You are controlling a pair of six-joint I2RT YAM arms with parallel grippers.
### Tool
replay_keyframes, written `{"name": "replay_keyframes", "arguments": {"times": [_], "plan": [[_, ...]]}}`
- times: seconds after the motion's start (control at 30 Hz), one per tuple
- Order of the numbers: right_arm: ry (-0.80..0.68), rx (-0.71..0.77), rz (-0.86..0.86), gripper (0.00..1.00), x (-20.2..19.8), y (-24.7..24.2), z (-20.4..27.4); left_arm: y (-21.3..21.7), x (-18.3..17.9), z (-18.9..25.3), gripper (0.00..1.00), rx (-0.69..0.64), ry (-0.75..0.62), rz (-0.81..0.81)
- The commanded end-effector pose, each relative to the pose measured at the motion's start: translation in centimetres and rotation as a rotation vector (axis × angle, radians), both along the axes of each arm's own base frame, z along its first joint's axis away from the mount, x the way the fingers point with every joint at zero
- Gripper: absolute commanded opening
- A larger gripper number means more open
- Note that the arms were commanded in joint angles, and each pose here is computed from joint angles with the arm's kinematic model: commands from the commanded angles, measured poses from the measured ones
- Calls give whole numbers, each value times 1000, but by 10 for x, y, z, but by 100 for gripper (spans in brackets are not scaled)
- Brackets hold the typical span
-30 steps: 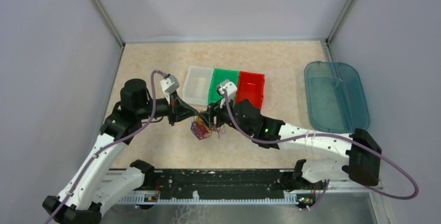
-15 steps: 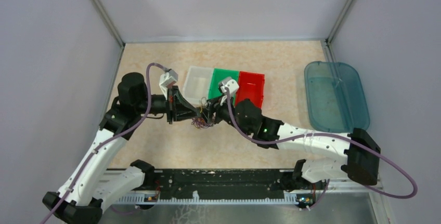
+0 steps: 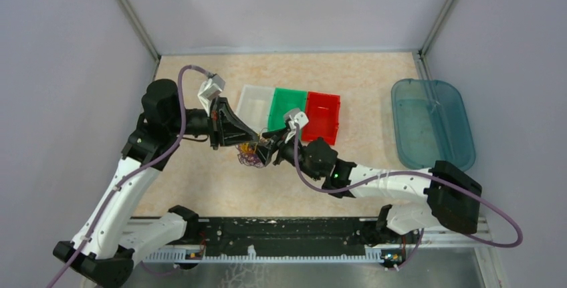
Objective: Untangle the cables
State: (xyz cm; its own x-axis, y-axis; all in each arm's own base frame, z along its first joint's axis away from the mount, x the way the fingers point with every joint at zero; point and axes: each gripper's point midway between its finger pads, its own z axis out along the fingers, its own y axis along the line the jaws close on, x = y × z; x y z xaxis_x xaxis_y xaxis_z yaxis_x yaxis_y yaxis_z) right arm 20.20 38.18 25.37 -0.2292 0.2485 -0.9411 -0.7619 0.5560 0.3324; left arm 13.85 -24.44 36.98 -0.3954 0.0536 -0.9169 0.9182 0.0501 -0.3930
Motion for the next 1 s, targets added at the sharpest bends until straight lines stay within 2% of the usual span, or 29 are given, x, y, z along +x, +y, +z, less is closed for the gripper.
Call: {"name": "replay_keyframes", "arguments": {"times": [0.0,0.33,0.63,0.77,0.97], "plan": [[64,-37,0,59,-5,-2,-37,0,-18,50,0,-82,-118,-81],[148,-113,-31,59,-5,-8,-74,-1,-19,103,0,-150,-254,-109],[233,-165,-54,58,-7,-14,-103,2,-13,158,0,-209,-458,-37],[265,-178,-61,58,-9,-18,-114,6,-4,180,0,-237,-587,46],[296,-185,-72,58,-11,-22,-124,20,9,239,0,-308,-846,224]]}}
